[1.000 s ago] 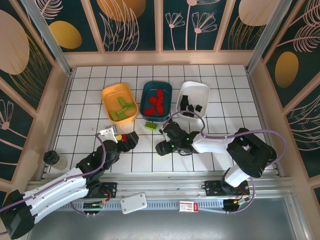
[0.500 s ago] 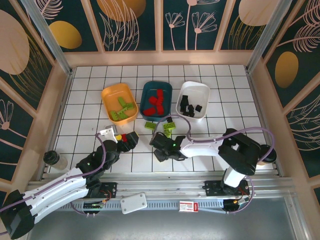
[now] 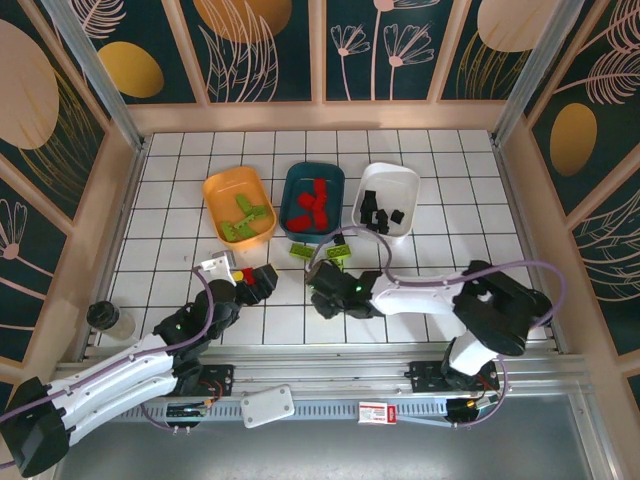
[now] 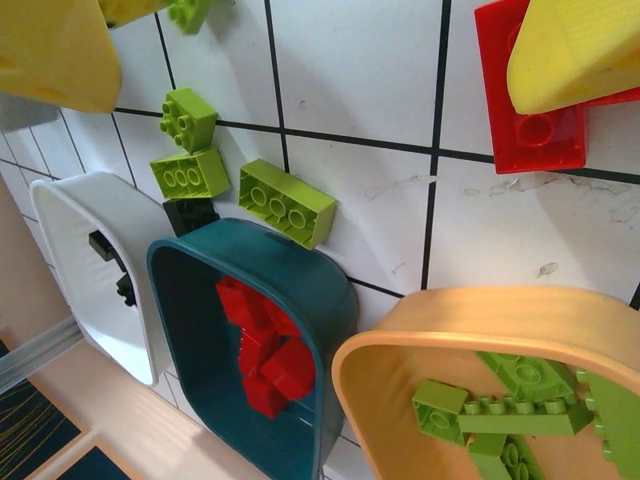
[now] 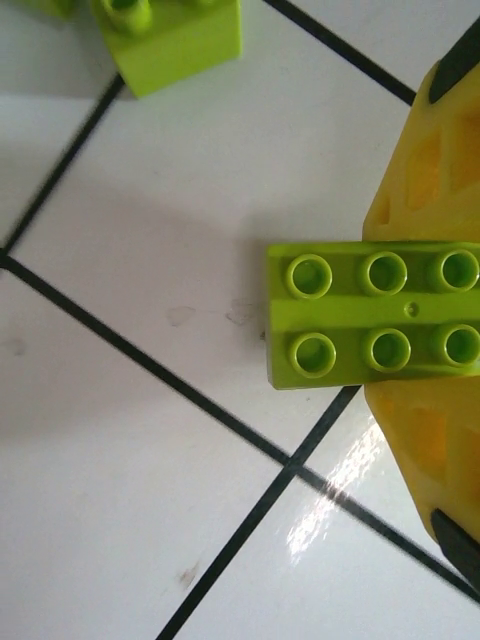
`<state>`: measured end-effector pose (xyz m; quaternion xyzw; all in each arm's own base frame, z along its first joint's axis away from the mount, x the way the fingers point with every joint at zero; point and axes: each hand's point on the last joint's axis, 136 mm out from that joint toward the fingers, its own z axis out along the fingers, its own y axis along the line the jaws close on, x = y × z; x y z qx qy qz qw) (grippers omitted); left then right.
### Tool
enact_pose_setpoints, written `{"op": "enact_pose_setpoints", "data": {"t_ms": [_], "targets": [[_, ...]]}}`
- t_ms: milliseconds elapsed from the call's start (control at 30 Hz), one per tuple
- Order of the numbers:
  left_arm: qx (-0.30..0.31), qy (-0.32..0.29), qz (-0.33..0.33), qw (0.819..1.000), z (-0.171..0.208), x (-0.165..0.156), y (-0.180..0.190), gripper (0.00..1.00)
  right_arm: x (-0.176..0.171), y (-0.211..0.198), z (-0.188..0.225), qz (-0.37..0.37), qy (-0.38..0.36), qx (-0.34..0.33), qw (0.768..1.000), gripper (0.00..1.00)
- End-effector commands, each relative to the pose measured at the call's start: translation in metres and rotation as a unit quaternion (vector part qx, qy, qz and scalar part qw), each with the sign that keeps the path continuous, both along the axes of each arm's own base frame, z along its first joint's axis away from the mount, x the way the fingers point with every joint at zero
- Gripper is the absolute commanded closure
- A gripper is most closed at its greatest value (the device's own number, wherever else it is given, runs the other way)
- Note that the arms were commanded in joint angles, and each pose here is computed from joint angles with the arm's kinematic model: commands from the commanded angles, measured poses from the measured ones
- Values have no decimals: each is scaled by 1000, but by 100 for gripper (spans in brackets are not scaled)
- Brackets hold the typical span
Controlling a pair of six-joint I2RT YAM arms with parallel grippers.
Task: Sort the legos into containers by color
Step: Pick up the lego from the bottom-center of the table, then place the lego in the container.
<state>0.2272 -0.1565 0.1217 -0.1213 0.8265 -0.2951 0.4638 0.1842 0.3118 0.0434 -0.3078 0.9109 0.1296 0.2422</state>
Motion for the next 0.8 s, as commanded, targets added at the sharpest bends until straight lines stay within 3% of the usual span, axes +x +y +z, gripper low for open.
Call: {"op": "enact_pose_setpoints", "data": {"t_ms": [0, 333, 600, 667, 767], "targets": [[1, -11, 13, 1000, 17, 5, 3, 1, 14, 31, 58, 24, -20, 129, 991, 83], [-2, -46, 76, 996, 66, 6, 33, 1, 103, 110, 145, 58, -70, 254, 963, 82], [15, -33, 82, 996, 60, 0, 42, 2, 186, 181, 124, 51, -53, 265, 961, 81], [20, -27, 82, 996, 57, 0, 42, 1, 201, 190, 125, 44, -58, 271, 960, 74], [22, -23, 80, 996, 54, -1, 42, 1, 218, 198, 124, 31, -62, 271, 960, 47]]}}
